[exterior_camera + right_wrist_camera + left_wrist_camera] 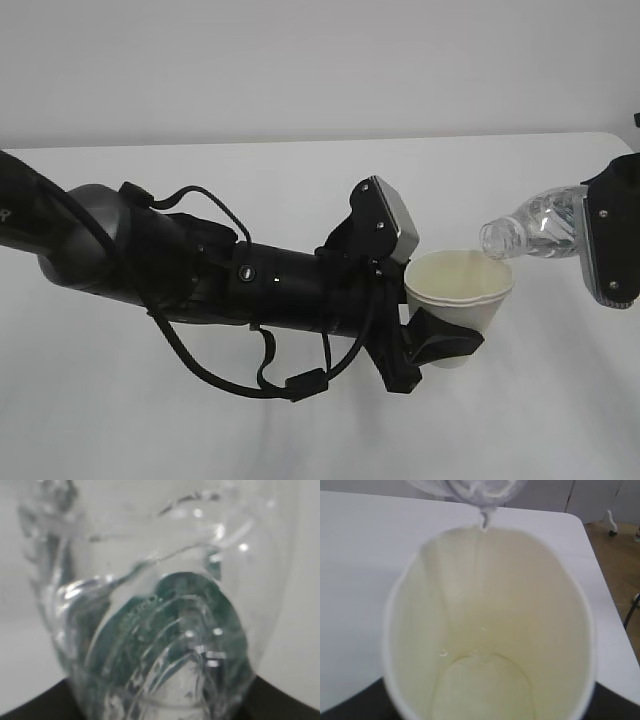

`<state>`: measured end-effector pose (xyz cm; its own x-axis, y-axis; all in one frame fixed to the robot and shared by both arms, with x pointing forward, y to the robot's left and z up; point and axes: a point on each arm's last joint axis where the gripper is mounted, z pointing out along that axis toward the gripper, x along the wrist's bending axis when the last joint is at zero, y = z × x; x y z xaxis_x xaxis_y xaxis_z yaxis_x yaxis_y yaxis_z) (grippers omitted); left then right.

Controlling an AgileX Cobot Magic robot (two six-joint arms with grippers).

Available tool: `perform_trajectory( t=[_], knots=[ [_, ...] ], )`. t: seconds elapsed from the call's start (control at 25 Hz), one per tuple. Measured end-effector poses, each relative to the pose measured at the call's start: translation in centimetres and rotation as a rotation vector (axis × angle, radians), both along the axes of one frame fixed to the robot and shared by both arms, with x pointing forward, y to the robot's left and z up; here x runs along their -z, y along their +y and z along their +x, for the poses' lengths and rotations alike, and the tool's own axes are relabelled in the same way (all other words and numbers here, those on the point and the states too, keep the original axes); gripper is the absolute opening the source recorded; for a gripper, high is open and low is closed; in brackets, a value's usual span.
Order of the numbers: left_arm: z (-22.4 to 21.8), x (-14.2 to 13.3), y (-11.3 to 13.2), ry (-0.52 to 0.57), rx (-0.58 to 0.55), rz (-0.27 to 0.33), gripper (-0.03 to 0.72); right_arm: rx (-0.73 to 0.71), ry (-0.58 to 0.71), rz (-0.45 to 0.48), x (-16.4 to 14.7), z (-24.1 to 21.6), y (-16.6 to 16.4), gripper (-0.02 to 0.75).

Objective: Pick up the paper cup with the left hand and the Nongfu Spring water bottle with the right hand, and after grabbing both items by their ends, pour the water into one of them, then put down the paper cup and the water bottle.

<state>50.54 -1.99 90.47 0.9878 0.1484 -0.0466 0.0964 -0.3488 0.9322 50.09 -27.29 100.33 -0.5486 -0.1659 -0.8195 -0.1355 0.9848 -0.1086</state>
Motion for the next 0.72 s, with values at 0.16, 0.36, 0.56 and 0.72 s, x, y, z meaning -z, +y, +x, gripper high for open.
perform_trajectory(
  t=[0.16,0.36,0.56,0.72],
  knots=[
    [0.0,0.1,0.0,0.002,-0.001,0.0,0.414,0.001,-0.001,-0.001,0.0,0.0,0.0,0.368],
    [0.0,1.0,0.0,0.022,0.002,0.005,0.414,0.001,-0.001,-0.001,0.0,0.0,0.0,0.367],
    [-0.1,1.0,-0.1,0.034,0.005,-0.017,0.414,0.001,-0.001,-0.001,0.0,0.0,0.0,0.367],
    [-0.1,1.0,-0.1,0.035,0.003,-0.018,0.414,0.001,-0.001,-0.001,0.0,0.0,0.0,0.367]
  ],
)
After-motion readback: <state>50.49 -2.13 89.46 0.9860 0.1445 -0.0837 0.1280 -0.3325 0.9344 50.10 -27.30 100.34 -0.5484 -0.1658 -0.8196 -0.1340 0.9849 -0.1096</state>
